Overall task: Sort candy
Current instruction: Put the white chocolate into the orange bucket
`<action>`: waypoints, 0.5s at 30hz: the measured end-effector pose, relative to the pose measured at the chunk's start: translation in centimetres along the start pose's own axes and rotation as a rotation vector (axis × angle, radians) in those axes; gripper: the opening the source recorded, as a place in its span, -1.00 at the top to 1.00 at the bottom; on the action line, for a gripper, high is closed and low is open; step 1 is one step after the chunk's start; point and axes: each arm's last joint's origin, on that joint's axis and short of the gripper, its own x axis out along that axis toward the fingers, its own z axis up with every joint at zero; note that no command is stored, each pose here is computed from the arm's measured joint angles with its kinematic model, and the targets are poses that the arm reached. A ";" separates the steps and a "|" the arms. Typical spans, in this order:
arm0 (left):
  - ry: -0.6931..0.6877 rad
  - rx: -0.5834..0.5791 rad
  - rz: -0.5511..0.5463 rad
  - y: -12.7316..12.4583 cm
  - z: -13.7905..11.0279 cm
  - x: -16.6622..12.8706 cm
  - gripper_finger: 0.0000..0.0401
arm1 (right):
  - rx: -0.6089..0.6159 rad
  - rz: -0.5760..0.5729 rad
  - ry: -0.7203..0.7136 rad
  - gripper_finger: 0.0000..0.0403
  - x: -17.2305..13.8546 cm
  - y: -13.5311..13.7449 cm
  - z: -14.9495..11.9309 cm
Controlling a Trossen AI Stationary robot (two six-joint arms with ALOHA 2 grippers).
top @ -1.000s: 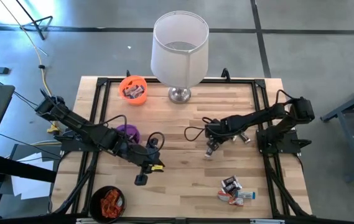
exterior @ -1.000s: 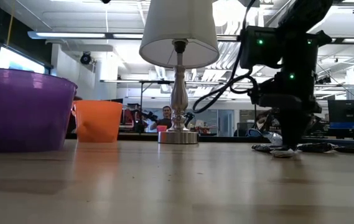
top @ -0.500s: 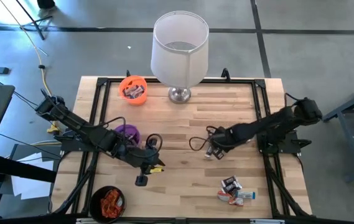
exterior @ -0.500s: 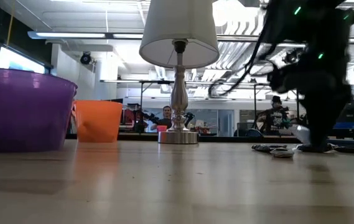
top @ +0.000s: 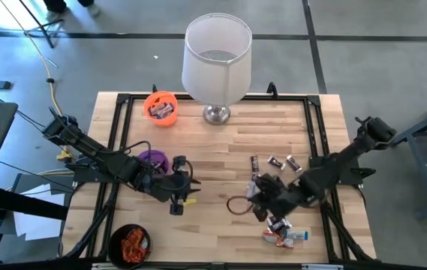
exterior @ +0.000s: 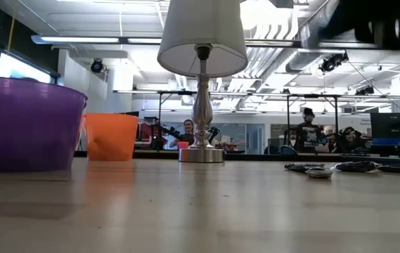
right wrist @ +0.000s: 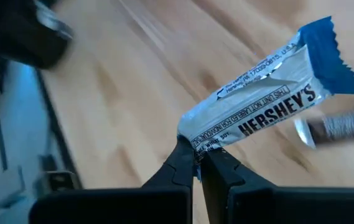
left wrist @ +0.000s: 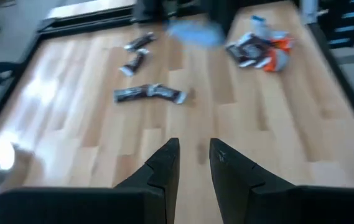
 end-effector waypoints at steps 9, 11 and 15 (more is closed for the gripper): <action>-0.201 0.025 0.112 -0.4 -0.3 1.1 0.63 | -0.279 -0.059 -0.208 0.99 -1.2 6.1 0.0; -0.309 0.014 0.084 -0.5 -0.2 1.4 0.63 | -0.329 -0.110 -0.216 0.99 -0.7 6.7 -0.1; -0.432 -0.056 0.047 0.2 -1.1 2.2 0.63 | -0.399 -0.198 -0.226 0.99 -0.1 7.6 0.0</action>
